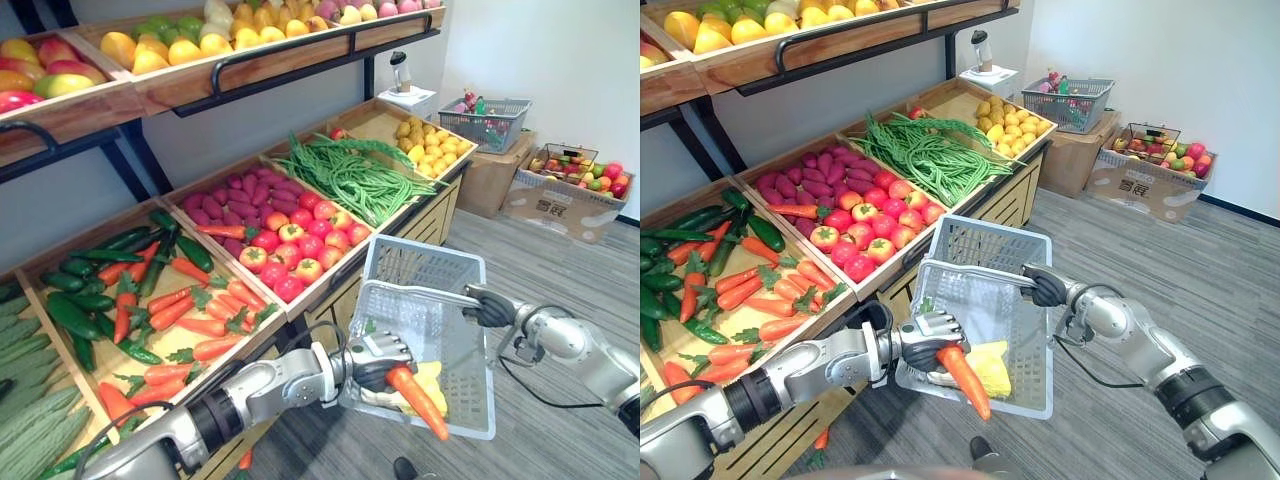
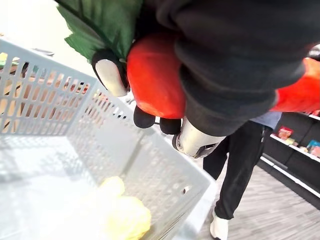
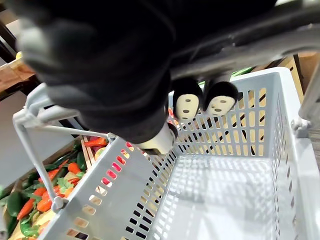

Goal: Pick vegetable in the basket

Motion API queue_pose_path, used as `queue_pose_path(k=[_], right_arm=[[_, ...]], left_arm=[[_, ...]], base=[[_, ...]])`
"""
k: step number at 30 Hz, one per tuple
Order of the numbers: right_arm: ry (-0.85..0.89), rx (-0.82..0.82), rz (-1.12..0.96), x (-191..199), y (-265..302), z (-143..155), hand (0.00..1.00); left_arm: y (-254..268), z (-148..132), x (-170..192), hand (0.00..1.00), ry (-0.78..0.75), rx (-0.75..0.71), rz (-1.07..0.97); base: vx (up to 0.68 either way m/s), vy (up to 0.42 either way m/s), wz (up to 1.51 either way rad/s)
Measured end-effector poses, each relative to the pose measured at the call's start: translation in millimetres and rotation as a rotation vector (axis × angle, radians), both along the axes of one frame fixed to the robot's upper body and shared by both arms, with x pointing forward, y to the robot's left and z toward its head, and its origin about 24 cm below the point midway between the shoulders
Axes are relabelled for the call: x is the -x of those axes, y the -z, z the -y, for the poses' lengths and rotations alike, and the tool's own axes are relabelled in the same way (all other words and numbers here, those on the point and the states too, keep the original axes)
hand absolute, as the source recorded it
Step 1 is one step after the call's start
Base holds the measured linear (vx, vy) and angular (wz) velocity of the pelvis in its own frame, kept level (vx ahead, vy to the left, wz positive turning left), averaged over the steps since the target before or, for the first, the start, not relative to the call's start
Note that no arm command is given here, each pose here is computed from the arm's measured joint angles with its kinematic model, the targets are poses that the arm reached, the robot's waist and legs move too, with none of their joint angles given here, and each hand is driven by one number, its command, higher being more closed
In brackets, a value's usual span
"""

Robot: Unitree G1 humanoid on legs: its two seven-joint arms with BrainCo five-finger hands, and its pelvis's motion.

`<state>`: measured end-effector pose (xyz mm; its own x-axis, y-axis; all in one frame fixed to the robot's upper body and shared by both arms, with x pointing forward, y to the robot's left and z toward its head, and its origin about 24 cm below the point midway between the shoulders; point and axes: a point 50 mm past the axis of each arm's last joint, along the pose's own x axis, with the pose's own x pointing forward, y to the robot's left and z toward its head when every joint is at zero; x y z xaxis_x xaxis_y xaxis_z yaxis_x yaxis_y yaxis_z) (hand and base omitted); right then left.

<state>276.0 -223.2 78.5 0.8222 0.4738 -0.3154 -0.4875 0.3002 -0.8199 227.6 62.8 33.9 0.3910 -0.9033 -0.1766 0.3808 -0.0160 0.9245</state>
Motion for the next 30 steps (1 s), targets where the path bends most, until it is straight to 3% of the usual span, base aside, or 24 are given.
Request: queue_pose_path(k=[7, 19, 20, 30], right_arm=[[-0.016, -0.006, -0.012, 0.5, 0.3, -3.1, 1.00], [-0.036, -0.066, -0.001, -3.4, -8.4, -12.3, 1.00], [-0.040, -0.062, -0.003, -4.4, -9.7, -12.8, 1.00], [-0.050, -0.075, 0.028, -7.0, -20.4, -16.6, 1.00]], left_arm=[[17.9, -13.7, -26.5, 1.00, -0.211, -0.058, 0.003], [25.9, -9.8, -44.8, 1.00, -0.372, -0.015, -0.003], [26.7, -9.8, -45.2, 0.00, -0.377, -0.014, -0.008], [31.4, -10.1, -48.2, 0.00, -0.414, -0.025, -0.030]], base=[[0.00, 0.001, -0.01], [0.01, 0.006, -0.10], [-0.01, 0.002, -0.08], [0.00, -0.001, -0.01]])
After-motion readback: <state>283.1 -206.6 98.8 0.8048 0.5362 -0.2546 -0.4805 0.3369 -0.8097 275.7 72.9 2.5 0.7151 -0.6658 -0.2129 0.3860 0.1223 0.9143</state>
